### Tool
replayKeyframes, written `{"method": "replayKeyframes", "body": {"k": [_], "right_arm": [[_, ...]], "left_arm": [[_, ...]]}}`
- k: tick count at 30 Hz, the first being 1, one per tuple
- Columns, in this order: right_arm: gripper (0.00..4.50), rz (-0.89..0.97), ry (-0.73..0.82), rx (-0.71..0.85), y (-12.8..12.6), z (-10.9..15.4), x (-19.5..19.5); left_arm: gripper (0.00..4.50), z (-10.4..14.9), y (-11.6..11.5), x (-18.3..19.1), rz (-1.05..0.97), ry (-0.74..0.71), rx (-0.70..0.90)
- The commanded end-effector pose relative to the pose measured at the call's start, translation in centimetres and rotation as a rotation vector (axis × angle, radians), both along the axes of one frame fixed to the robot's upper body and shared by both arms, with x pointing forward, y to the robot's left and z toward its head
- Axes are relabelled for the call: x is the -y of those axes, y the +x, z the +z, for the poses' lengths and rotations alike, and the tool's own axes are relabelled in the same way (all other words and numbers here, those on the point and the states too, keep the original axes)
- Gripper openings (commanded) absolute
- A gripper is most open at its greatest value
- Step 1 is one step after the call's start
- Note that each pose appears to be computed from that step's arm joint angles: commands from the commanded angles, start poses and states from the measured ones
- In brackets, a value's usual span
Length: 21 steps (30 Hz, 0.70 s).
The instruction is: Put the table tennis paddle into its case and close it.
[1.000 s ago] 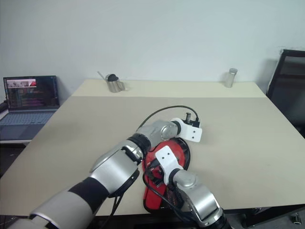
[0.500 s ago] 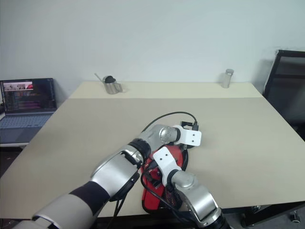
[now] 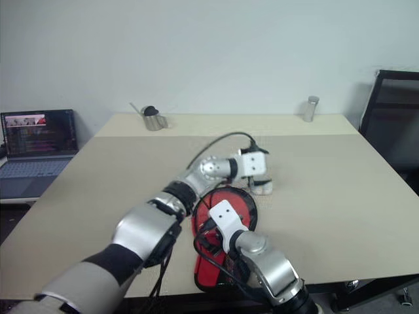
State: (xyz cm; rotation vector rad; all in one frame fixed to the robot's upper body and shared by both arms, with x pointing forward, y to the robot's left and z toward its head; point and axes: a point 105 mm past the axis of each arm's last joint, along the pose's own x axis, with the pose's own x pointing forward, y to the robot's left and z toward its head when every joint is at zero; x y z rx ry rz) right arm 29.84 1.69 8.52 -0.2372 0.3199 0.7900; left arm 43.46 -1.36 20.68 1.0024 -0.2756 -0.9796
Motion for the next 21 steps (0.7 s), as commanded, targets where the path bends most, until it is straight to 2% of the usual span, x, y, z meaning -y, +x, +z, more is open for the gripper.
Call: {"method": "replayKeyframes", "body": {"k": [1,6,12,14,21], "right_arm": [[4.5,-0.041,-0.023,-0.041,0.5,-1.1,1.0],[4.5,-0.054,0.05,0.032,1.1,1.5,1.4],[4.5,0.075,0.222,0.051,-0.7,5.8,1.1],[4.5,0.108,0.231,0.062,-1.1,6.7,1.5],[4.5,0.135,0.237,0.106,-1.3,9.8,4.9]], "left_arm": [[4.47,3.9,1.5,-2.8,0.103,-0.176,-0.018],[4.47,5.3,1.8,-7.3,0.111,-0.432,-0.254],[4.47,3.7,-0.2,-9.6,-0.06,-0.488,-0.464],[4.47,2.9,-0.8,-9.8,-0.096,-0.481,-0.506],[4.47,-1.6,-3.3,-10.2,-0.198,-0.308,-0.617]]}}
